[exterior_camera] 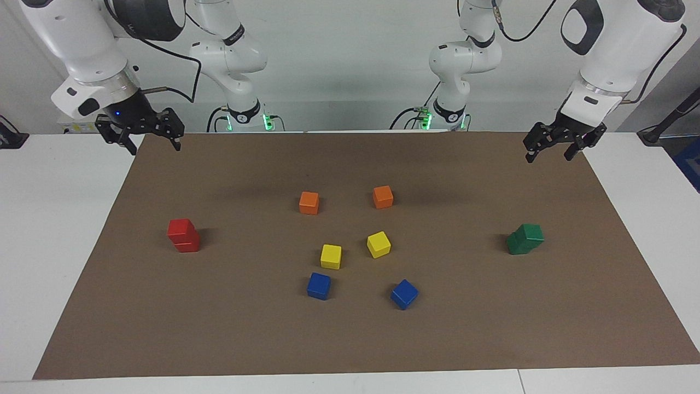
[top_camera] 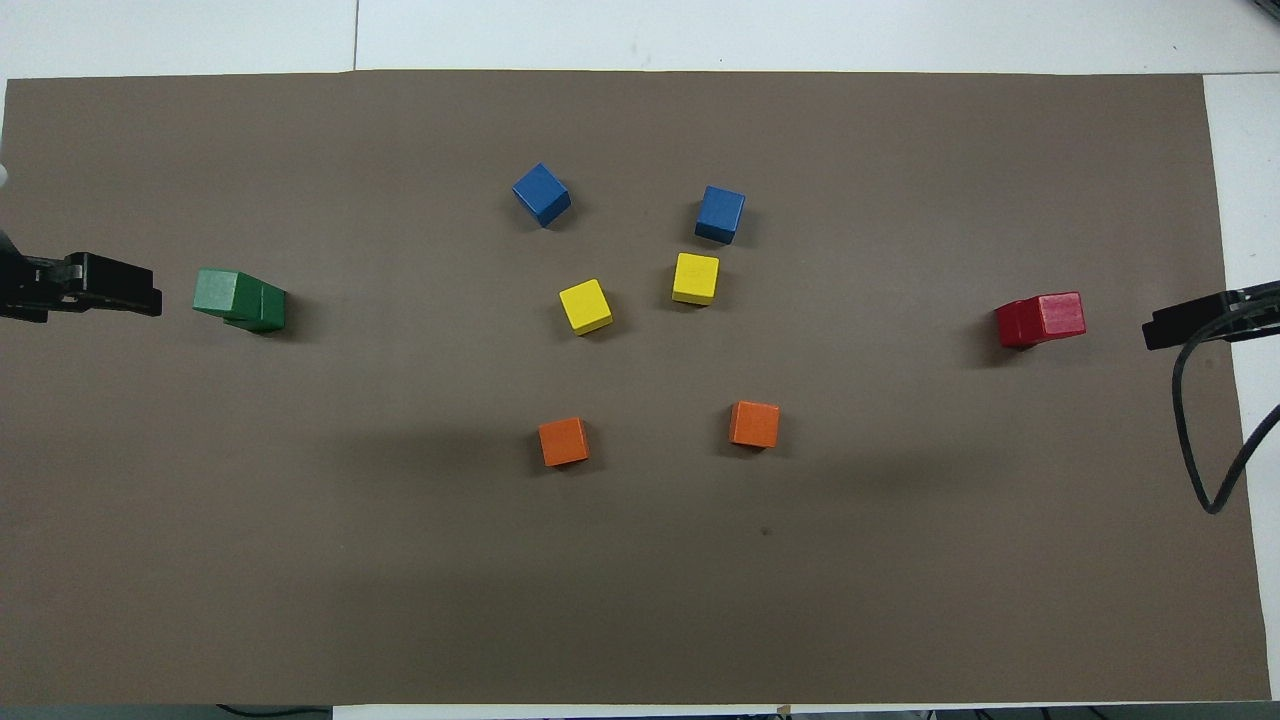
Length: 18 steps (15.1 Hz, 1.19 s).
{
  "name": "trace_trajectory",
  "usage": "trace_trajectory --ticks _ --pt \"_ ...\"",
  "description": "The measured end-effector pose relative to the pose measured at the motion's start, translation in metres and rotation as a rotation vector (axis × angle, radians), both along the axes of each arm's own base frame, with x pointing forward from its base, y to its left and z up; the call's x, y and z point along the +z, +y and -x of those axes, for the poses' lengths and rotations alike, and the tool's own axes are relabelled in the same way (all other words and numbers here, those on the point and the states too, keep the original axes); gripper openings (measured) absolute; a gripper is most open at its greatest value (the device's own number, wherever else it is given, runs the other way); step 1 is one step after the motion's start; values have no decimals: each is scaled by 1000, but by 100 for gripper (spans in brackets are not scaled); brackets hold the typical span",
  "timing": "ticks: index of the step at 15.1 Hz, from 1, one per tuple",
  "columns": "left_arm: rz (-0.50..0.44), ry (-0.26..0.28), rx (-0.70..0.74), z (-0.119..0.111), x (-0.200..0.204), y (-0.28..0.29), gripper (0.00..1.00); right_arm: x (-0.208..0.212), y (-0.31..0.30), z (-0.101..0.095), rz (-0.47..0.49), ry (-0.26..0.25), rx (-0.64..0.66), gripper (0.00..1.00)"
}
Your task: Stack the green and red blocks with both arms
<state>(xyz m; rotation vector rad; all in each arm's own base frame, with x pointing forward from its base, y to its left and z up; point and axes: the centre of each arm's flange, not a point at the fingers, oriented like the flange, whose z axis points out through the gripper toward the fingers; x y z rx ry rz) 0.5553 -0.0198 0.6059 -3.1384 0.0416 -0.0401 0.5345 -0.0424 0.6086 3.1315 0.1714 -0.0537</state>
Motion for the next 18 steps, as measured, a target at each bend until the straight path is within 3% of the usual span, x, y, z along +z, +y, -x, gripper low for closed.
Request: trace_trajectory --ticks 18 --pt "2 0 -3 0 0 -5 100 1 -1 0 11 -1 0 100"
